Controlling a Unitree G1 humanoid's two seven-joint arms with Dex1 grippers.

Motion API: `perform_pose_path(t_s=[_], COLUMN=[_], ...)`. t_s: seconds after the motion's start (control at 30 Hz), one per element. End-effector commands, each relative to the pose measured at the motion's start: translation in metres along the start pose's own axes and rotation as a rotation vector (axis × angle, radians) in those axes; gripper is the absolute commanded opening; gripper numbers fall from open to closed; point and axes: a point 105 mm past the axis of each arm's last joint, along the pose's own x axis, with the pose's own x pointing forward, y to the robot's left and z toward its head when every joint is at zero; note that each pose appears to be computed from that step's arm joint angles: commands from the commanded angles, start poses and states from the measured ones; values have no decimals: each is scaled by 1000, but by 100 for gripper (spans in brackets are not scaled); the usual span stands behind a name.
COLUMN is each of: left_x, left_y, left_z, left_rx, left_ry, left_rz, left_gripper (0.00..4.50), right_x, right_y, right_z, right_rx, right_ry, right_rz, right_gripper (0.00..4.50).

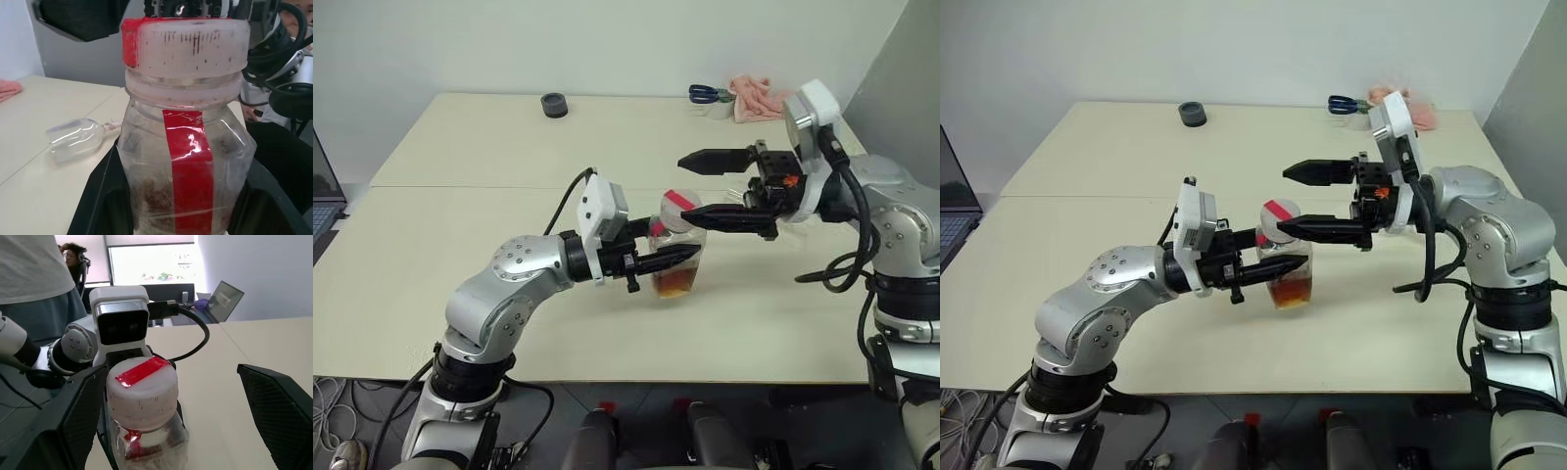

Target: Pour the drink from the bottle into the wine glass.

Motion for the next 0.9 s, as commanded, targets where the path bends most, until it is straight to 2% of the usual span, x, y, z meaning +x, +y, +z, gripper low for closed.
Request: perform_pose_path(t_s=[0.03, 0.2, 0.5, 0.9], left_x=[-2, -4, 4, 6], left_y=[7, 18, 29, 28], left_z=[13, 4, 6, 8], left_rx=[51, 57, 63, 76], left_ry=[-55, -47, -86, -90], left_rz=[51, 123, 197, 182], left_gripper=[180, 180, 180, 180], right_x=[-6, -4, 33, 31], right_y=[4, 6, 6, -8], right_z=[11, 6, 1, -4], right_rx=[-44, -29, -65, -47], right_ry=[-37, -104, -200, -221], right_rz=[-56, -151, -237, -295], right_gripper=[448, 448, 448, 448])
